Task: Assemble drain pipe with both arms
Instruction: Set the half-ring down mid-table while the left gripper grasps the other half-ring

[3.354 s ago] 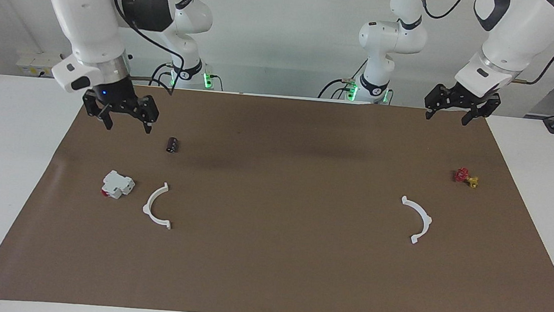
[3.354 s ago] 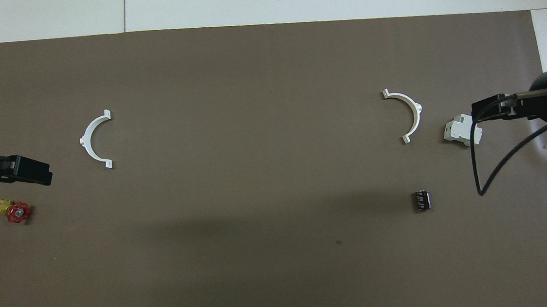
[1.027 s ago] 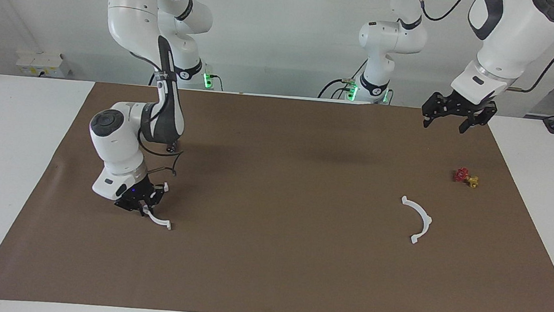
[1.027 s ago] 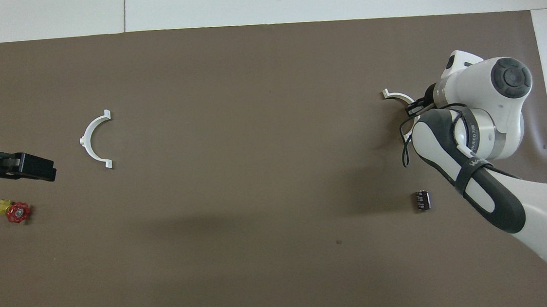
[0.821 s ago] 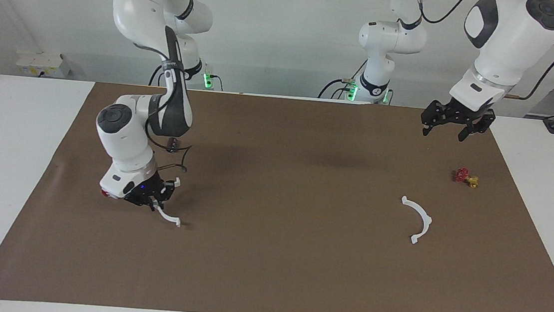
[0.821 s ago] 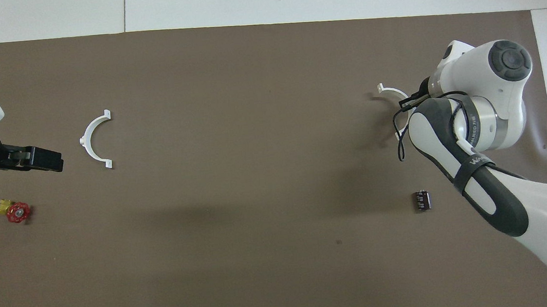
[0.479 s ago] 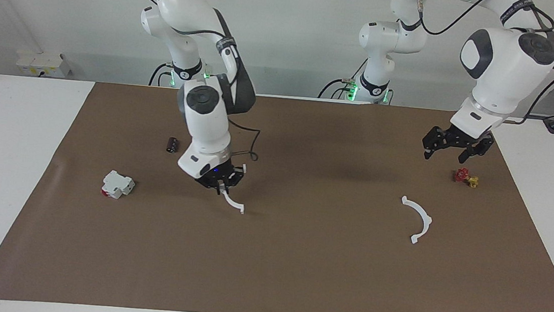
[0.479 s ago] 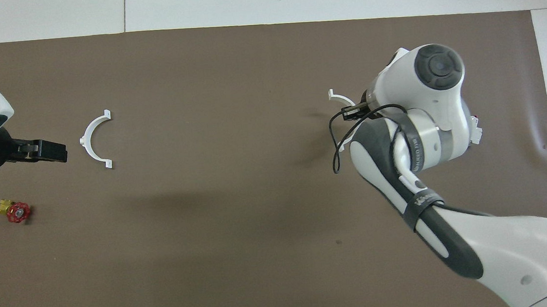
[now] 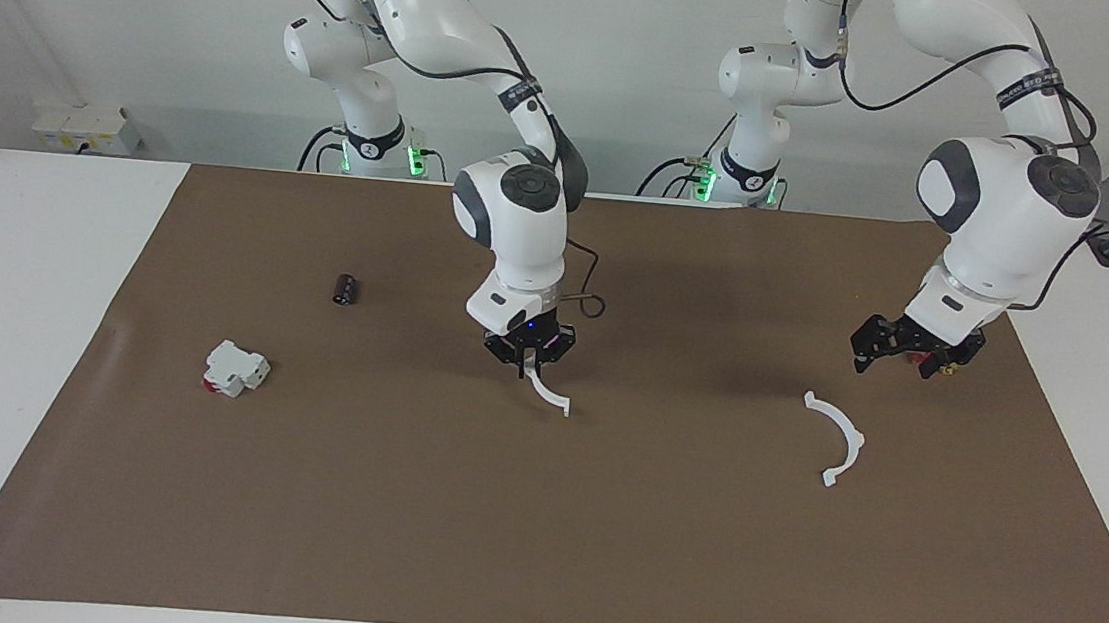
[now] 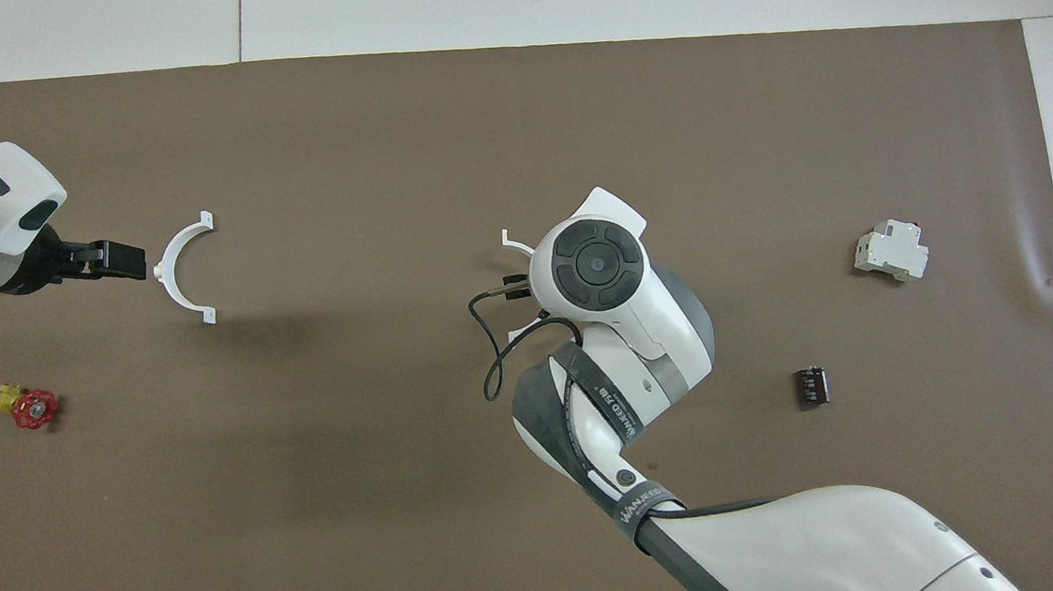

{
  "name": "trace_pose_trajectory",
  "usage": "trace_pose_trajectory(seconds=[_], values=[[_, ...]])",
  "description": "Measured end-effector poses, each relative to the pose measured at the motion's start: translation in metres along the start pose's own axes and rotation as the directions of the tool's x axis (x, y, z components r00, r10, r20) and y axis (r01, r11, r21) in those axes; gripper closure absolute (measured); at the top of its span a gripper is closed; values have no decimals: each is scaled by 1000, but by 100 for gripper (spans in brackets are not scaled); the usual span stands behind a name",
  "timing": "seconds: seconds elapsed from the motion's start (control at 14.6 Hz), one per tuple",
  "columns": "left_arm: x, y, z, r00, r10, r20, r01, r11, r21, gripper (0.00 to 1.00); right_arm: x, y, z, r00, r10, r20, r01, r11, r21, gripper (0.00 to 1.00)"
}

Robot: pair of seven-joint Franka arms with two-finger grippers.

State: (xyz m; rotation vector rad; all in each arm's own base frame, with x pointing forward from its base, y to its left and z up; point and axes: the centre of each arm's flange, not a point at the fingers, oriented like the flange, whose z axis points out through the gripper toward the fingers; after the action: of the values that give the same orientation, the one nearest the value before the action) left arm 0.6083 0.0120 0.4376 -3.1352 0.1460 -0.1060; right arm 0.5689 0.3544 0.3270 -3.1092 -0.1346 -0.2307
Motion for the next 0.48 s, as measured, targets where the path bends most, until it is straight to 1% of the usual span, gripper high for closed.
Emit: trace_pose_trajectory(seconds=[0.34,0.48], values=[[16,-5,66,1000,-4,-25,5,1000,4,0,-10,-16,16,999,-40,8,40,999,-17,79],[24,-7,86,1000,-6,-30,6,1000,5,1,-13,-23,22,999,-47,1,47,999,-12,79]])
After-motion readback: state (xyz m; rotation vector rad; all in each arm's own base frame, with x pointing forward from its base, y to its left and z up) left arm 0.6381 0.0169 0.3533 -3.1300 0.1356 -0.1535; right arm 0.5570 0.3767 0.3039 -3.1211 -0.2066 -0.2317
